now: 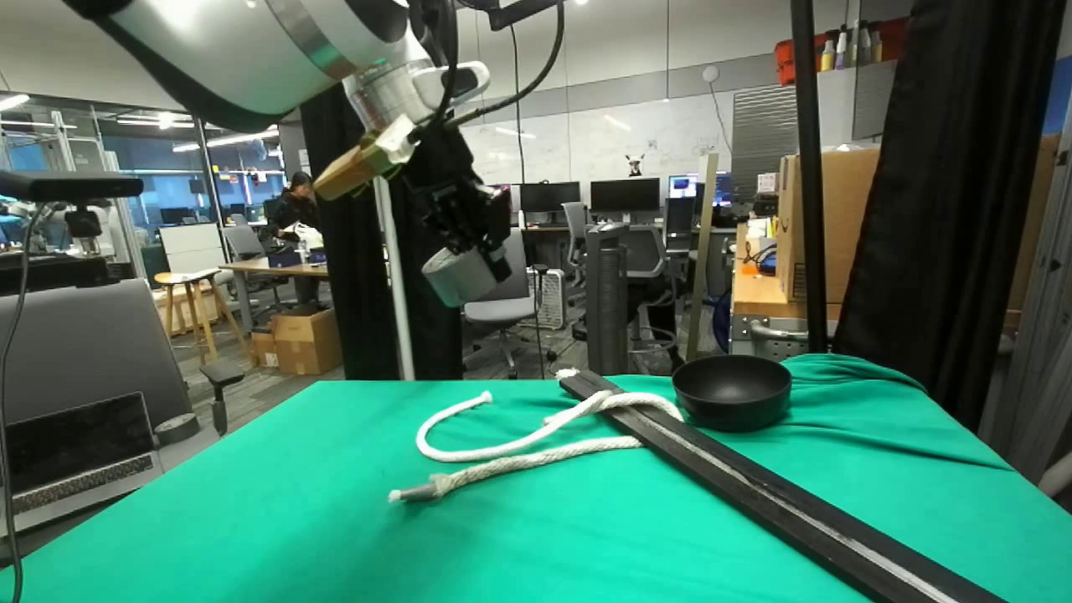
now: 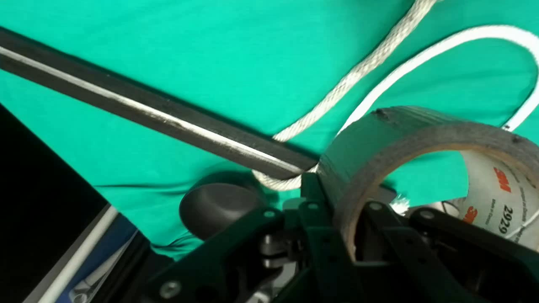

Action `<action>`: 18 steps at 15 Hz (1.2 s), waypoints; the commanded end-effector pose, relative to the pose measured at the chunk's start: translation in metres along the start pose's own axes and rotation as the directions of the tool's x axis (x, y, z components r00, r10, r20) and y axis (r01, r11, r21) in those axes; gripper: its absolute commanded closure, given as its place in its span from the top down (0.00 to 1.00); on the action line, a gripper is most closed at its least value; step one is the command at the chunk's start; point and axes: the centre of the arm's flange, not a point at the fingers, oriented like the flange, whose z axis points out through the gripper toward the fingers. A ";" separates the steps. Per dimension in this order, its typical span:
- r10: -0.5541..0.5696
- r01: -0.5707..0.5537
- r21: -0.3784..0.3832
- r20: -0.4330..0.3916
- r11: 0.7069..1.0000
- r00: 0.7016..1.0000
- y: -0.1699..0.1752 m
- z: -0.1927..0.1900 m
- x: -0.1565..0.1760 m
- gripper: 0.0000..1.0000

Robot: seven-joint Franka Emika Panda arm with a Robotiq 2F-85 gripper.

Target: Put the gray tape in the black bowl

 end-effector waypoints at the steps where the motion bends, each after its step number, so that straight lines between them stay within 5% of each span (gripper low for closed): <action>1: 0.087 -0.089 -0.040 -0.065 0.995 0.994 0.013 -0.003 0.067 0.12; 9: 0.297 -0.306 -0.084 -0.106 0.948 0.949 0.045 0.027 0.181 0.12; 18: 0.464 -0.469 0.001 0.147 0.883 0.874 0.077 0.104 0.249 0.12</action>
